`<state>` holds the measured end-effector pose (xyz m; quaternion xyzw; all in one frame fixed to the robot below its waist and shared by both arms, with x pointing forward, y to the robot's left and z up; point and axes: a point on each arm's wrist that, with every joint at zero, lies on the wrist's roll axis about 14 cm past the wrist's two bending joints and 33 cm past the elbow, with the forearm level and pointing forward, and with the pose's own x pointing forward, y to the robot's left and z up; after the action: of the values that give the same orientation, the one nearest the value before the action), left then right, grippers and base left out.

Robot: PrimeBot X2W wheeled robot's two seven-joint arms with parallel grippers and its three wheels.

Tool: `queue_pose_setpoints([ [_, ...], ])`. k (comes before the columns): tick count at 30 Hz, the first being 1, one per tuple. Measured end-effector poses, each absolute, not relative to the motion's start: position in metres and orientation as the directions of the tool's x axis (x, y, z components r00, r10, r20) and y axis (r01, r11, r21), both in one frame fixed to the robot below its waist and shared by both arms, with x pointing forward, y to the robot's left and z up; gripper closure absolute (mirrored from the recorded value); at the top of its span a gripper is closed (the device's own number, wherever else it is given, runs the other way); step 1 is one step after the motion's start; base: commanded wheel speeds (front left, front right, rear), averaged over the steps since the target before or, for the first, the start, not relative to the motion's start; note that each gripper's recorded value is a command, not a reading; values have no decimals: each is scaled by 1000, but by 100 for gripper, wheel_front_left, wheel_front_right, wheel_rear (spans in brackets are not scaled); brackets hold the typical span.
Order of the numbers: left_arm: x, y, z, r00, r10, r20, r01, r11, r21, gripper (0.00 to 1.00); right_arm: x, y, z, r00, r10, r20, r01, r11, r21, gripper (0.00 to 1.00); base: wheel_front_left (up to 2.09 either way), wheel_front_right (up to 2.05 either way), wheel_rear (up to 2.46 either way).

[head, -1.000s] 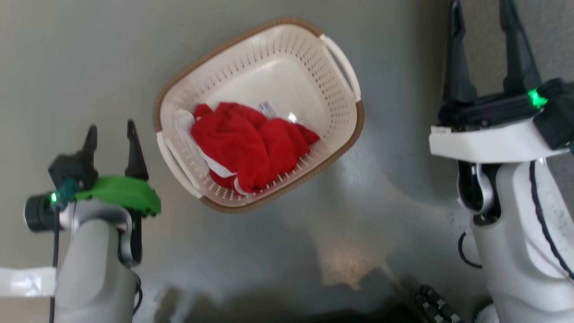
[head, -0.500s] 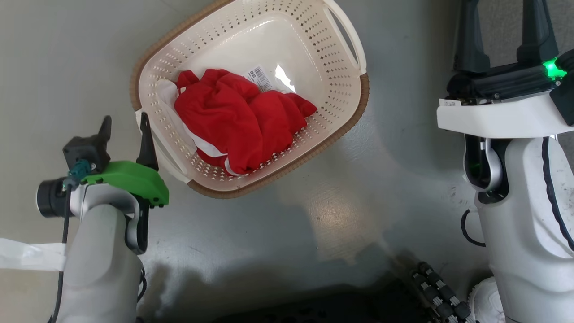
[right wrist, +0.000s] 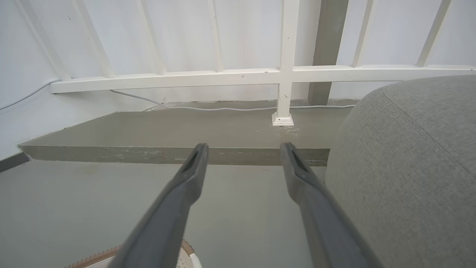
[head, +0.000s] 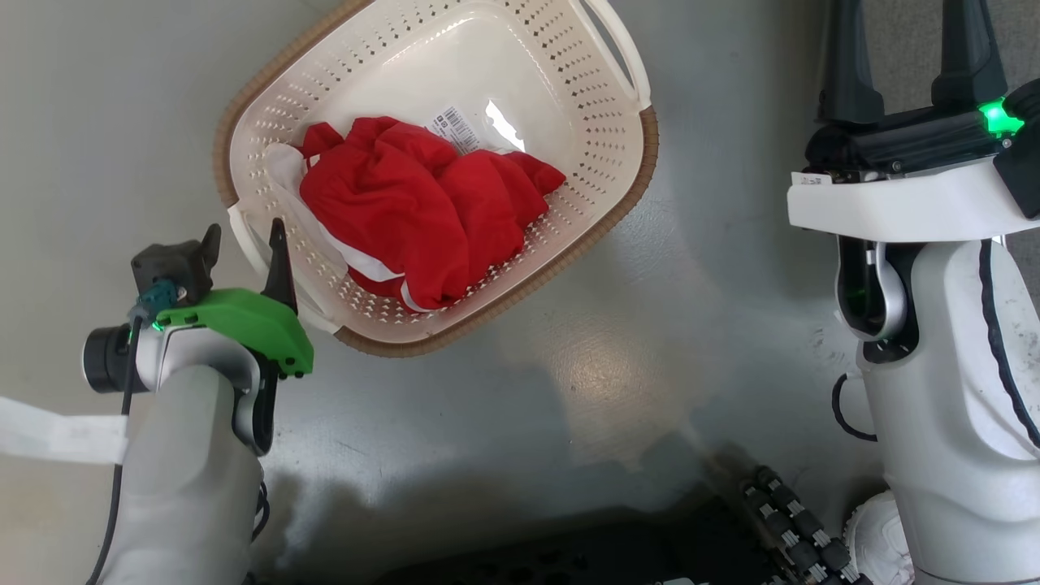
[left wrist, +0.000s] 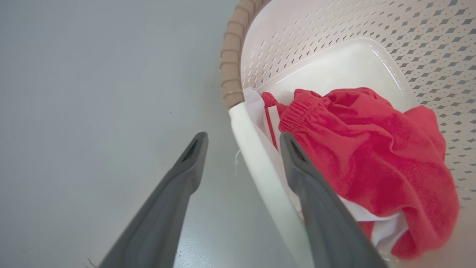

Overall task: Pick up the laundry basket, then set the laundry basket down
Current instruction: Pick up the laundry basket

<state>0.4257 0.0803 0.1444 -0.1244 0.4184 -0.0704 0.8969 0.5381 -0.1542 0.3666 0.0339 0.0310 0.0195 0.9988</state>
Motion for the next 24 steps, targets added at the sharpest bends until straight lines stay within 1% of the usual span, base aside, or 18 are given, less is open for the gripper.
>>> queue_pose_setpoints([
  [1,427,79,144,639,-232,-733,24,959,-283,0,538,-154,366,997,41,-63,-36,997,68,0,0,0,0],
  [2,428,79,143,638,-234,-734,25,959,-284,13,538,-154,365,997,40,-65,-36,997,68,0,0,0,0],
  [3,430,78,143,637,-238,-734,28,958,-286,30,538,-154,364,997,41,-67,-36,997,69,0,0,0,0],
  [4,431,77,143,635,-242,-733,31,957,-289,30,538,-154,364,997,42,-68,-37,997,69,0,0,0,0],
  [5,431,76,142,634,-246,-733,35,956,-291,53,538,-153,364,997,43,-68,-38,997,71,0,0,0,0],
  [7,433,72,143,634,-253,-730,40,954,-296,73,538,-153,364,997,40,-69,-34,996,79,0,0,0,0],
  [9,436,73,142,636,-251,-730,39,955,-294,100,539,-153,364,997,40,-67,-34,996,83,0,0,0,0],
  [12,440,65,144,637,-272,-721,54,949,-311,100,541,-151,366,997,45,-60,-40,996,85,0,0,0,0],
  [21,440,65,142,628,-271,-729,55,950,-306,100,540,-153,367,997,41,-61,-36,996,83,0,0,0,0],
  [24,448,66,145,642,-260,-721,49,953,-300,100,540,-153,370,998,39,-56,-34,996,85,0,0,0,0],
])
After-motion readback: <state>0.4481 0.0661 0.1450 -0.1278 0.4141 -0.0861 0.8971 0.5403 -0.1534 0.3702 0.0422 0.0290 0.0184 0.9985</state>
